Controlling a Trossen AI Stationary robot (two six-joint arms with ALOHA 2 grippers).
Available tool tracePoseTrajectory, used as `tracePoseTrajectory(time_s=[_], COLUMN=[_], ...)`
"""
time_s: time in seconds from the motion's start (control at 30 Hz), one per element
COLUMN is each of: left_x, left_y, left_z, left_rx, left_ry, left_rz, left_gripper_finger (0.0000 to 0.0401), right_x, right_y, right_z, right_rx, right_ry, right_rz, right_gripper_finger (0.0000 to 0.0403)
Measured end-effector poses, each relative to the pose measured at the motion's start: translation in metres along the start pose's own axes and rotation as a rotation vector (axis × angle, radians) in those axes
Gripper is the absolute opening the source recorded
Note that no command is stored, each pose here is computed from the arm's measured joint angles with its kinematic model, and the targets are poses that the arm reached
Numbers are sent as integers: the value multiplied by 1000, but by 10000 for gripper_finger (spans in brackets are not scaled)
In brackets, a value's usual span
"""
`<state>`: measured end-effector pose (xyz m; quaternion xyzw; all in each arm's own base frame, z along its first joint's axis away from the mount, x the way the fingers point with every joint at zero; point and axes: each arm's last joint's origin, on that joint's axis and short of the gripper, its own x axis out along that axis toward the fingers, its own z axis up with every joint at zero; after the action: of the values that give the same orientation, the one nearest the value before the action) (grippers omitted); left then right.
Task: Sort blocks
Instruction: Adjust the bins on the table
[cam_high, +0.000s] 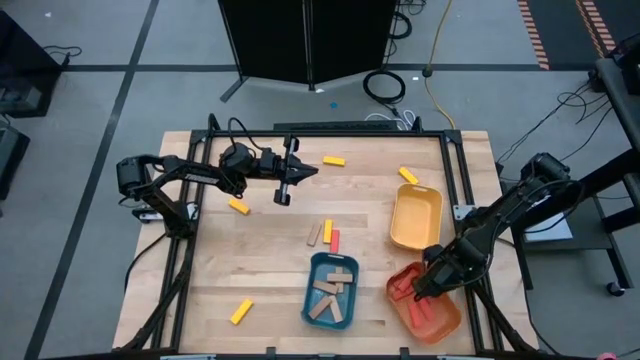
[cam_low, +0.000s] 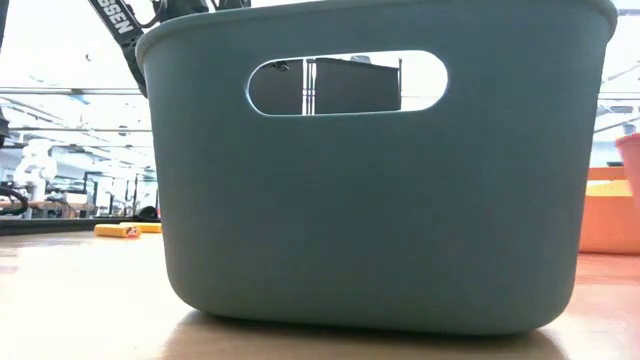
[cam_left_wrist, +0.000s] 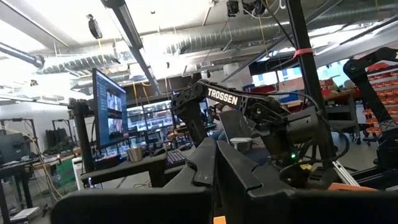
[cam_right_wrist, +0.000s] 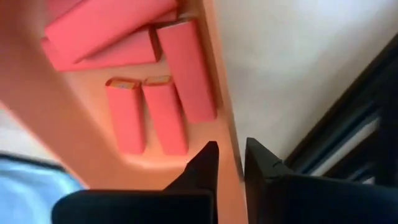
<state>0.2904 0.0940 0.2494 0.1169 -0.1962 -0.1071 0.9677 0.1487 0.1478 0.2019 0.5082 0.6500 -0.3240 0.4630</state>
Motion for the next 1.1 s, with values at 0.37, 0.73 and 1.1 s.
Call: tracePoseTrajectory(time_s=[0.37,0.73,1.1], left_x=[0,0,0], left_y=[0,-1,-1], left_z=[1,1,1], left_rx=[3,3,8], left_ry=[-5,-5,-13], left_rz=[-16,-24,-24], left_gripper_finger=[12,12,12], right_x=[8,-3,-53], right_y=[2,0,0], right_z=[-15,-16,-23], right_rx=[203,211,153], right_ry=[35,35,-259], right_rz=[38,51,107], right_gripper_finger=[1,4,3])
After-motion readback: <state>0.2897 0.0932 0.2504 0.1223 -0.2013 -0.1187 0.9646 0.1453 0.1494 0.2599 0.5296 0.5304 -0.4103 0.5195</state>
